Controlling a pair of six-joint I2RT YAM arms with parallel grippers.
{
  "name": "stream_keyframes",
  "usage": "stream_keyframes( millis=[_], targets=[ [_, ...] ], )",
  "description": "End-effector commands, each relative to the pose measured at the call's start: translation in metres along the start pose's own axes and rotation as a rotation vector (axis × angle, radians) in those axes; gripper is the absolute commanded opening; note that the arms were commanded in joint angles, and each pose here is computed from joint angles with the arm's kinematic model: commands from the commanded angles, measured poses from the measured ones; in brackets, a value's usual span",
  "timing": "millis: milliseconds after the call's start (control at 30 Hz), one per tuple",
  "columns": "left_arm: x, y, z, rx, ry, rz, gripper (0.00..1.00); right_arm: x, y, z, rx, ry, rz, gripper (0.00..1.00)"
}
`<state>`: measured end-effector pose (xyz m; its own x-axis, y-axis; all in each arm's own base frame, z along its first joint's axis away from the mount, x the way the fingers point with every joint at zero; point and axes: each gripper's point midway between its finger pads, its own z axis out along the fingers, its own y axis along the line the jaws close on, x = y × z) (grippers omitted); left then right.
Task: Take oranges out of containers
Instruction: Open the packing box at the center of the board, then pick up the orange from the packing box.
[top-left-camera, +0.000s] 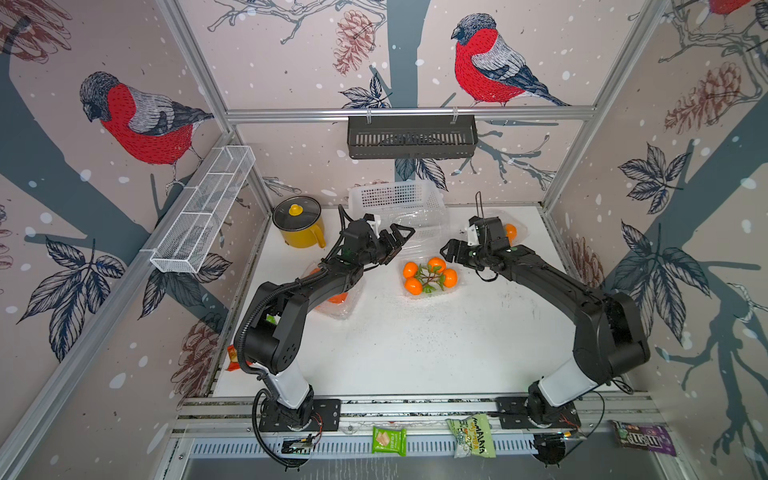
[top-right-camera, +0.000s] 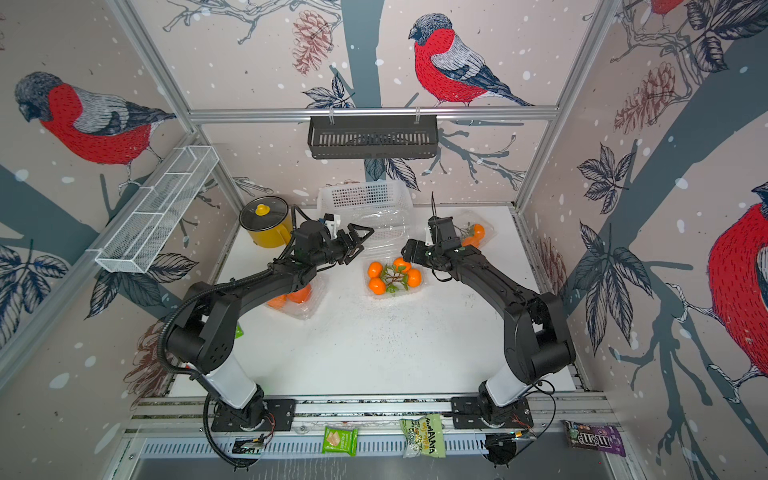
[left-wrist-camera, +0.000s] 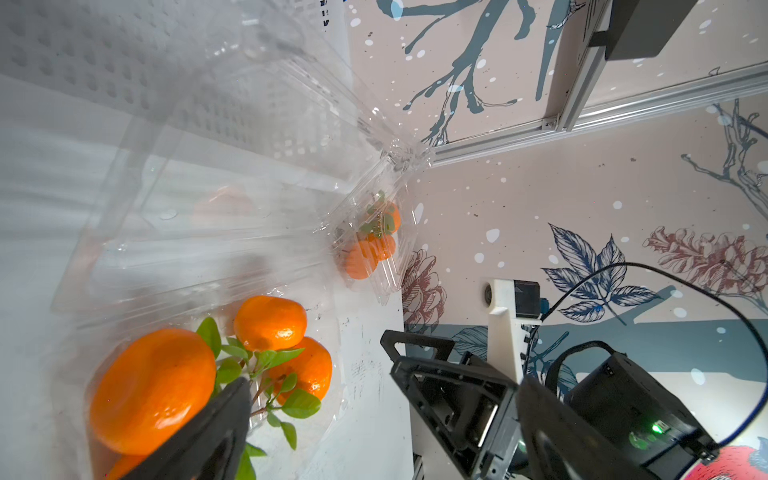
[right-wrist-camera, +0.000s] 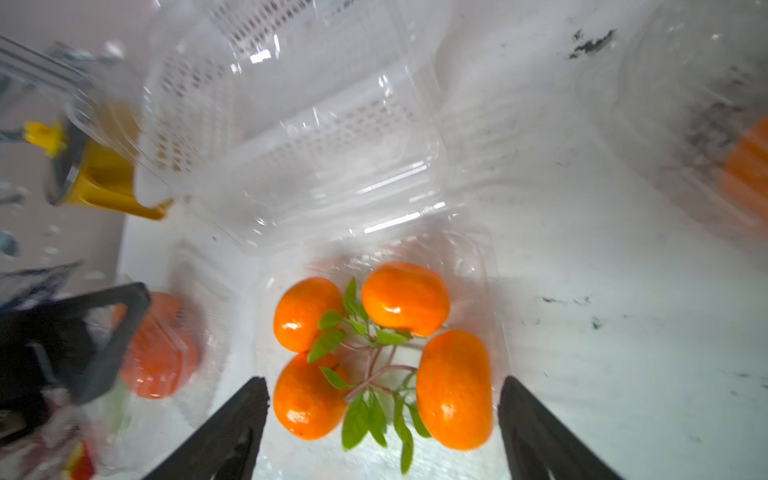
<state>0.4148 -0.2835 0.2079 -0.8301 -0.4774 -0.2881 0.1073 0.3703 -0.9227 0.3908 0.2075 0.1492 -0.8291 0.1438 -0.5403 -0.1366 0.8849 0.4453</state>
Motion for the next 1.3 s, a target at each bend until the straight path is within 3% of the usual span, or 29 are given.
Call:
stream_keyframes(
  millis=[0, 133, 333, 400, 533, 833, 933, 1033, 1267],
  targets=[
    [0.014, 0.012, -0.01, -0.059, 0.039, 0.03, 0.98, 0.021, -0.027, -0.001, 0.218, 0.059, -0.133, 0.86],
    [0.028, 0.021, -0.018, -0.084, 0.064, 0.03, 0.98, 0.035, -0.053, 0.009, 0.289, 0.083, -0.13, 0.72],
    [0.041, 0.013, -0.013, -0.094, 0.09, 0.073, 0.98, 0.023, -0.086, 0.016, 0.263, 0.043, -0.025, 0.55],
    [0.05, 0.015, -0.007, -0.122, 0.111, 0.093, 0.98, 0.024, -0.089, 0.026, 0.239, 0.06, -0.01, 0.53],
    [0.059, 0.01, 0.008, -0.186, 0.144, 0.164, 0.97, 0.036, -0.095, 0.045, 0.213, 0.108, 0.014, 0.39],
    [0.081, 0.031, 0.021, -0.276, 0.265, 0.194, 0.96, 0.059, -0.109, 0.024, 0.26, 0.079, 0.059, 0.33],
    [0.086, 0.032, 0.022, -0.277, 0.284, 0.206, 0.96, 0.053, -0.101, 0.003, 0.238, 0.016, 0.076, 0.41],
    [0.088, 0.032, 0.025, -0.285, 0.289, 0.229, 0.94, 0.037, -0.084, -0.011, 0.186, -0.027, 0.072, 0.4],
    [0.093, 0.032, 0.035, -0.337, 0.322, 0.285, 0.9, 0.02, -0.05, 0.01, 0.069, 0.006, 0.046, 0.45]
  ],
)
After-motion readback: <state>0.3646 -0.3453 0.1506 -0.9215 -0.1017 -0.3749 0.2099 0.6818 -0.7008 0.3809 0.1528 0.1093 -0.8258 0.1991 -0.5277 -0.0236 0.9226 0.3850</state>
